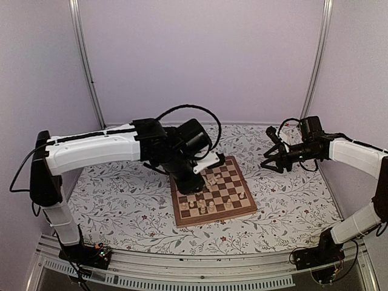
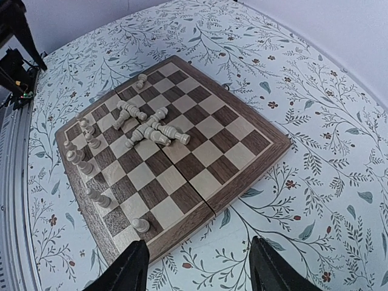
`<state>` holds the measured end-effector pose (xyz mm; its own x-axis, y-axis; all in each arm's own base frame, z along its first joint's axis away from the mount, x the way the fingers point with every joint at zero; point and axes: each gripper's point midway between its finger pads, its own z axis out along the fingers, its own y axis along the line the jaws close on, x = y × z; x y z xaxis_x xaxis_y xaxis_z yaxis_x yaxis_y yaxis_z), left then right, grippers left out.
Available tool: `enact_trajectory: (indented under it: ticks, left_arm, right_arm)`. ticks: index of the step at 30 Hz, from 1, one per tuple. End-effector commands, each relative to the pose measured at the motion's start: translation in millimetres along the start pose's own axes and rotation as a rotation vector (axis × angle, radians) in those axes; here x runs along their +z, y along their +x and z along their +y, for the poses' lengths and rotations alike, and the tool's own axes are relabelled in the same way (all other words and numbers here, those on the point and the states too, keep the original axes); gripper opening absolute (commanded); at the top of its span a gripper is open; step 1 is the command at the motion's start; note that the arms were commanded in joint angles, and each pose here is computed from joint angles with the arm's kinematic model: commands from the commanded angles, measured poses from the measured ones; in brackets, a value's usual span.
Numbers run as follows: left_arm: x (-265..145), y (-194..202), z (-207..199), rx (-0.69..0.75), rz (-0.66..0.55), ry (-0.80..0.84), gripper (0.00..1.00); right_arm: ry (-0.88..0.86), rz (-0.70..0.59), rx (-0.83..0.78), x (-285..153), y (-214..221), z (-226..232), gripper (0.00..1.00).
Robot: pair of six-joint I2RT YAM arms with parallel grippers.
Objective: Set up the chess pieces on the board
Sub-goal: Pick up the chess piece from the chessboard.
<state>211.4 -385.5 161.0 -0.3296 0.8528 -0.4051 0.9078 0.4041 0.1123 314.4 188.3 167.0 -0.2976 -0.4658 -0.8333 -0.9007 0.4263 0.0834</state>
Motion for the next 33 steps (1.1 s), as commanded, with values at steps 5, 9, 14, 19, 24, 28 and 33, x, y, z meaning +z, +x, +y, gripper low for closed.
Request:
enact_trajectory:
  ticks: [5,9,14,19,24,28,33]
  left_arm:
    - [-15.1,-28.0,93.1,-0.207,-0.198,-0.121,0.42]
    - [-5.7,-39.7,136.0,-0.271,-0.287,-0.191,0.35]
    - [25.7,-53.7,142.4,-0.284,-0.340,-0.041,0.33]
    - [60.4,-40.6,148.4,-0.377,-0.236,-0.024,0.31]
    - [60.8,2.9,156.0,-0.487,-0.133,-0.080,0.31]
    - [68.9,36.6,145.6,-0.455,-0.044,-0.060,0.33]
    - [77.4,53.5,133.1,-0.301,-0.001,0.002,0.40]
  right_arm:
    - [-0.042,0.038,-0.072,12.7,-29.9,4.1,0.57]
    - [-0.073,0.076,-0.111,35.0,-41.0,1.5,0.56]
    - [-0.124,0.133,-0.140,69.9,-45.5,1.9,0.51]
    - [-0.172,0.209,-0.154,109.6,-32.8,6.4,0.49]
    - [-0.220,0.251,-0.165,134.8,-24.3,16.2,0.48]
    - [-0.247,0.256,-0.155,142.2,-24.7,20.3,0.48]
    - [-0.268,0.249,-0.142,140.8,-25.8,24.8,0.48]
